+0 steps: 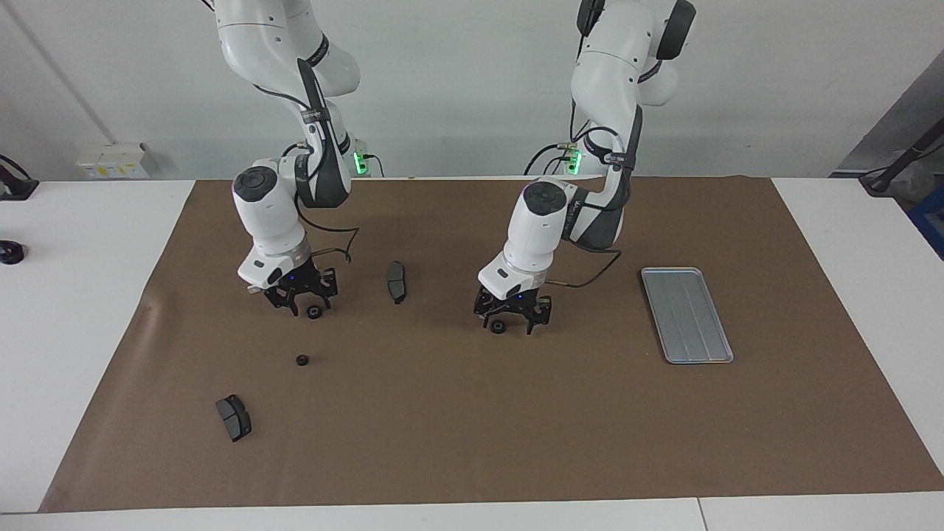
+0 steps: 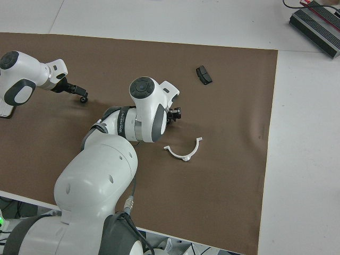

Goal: Pick bearing gear from pile to tray

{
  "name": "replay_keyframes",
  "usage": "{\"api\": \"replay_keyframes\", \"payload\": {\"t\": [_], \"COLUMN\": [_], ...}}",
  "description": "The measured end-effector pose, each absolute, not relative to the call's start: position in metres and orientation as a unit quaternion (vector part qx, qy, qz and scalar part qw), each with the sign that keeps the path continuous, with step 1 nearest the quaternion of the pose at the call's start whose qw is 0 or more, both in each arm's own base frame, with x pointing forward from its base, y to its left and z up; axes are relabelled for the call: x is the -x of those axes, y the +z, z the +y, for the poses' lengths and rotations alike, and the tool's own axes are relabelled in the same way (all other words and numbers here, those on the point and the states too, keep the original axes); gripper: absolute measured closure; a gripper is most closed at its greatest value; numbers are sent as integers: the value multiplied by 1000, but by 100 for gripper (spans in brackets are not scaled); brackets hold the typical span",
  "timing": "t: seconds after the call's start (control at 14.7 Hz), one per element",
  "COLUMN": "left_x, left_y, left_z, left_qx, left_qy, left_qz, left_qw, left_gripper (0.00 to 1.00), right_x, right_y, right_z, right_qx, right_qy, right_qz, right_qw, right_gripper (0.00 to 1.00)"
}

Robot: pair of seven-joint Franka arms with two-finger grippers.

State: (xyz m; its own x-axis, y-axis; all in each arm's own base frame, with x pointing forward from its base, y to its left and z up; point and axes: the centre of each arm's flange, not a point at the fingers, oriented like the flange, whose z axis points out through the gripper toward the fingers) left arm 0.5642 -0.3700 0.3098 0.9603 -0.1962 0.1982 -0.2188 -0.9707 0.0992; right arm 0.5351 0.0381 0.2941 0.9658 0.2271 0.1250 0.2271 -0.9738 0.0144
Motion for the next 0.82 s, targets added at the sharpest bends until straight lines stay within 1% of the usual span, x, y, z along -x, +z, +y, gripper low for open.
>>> {"api": "replay_keyframes", "payload": {"t": [0.14,0.2,0.41,0.48,0.55,0.61,0.68,0.75,0.82], "left_x": [-563,-562,-557,-555,-553,-552,-550,-549,-548], "left_y": [307,305,297,295,294,294,294,294,294], "left_z": [-370,-370,-370,-370,-372,-374,-376,-378,-379], "left_qx": [-988,-988,-987,-986,-986,-986,-986,-986,-985], "left_qy": [97,99,103,103,103,103,103,103,103], "left_qz": [-105,-106,-108,-109,-111,-113,-115,-117,-118], "left_qw": [61,62,64,65,65,65,66,66,66], "left_gripper": [0,0,0,0,0,0,1,4,11], "right_x": [-534,-533,-530,-530,-529,-529,-529,-529,-529], "right_y": [292,291,288,286,284,284,285,286,286], "right_z": [37,37,36,36,36,36,36,36,36], "right_qx": [991,991,992,991,991,991,991,991,991], "right_qy": [-66,-66,-64,-68,-72,-77,-78,-79,-79], "right_qz": [-114,-113,-113,-113,-112,-112,-112,-112,-112], "right_qw": [0,0,0,0,-1,-1,-1,-1,-1], "right_gripper": [31,34,37,41,41,48,58,65,65]}}
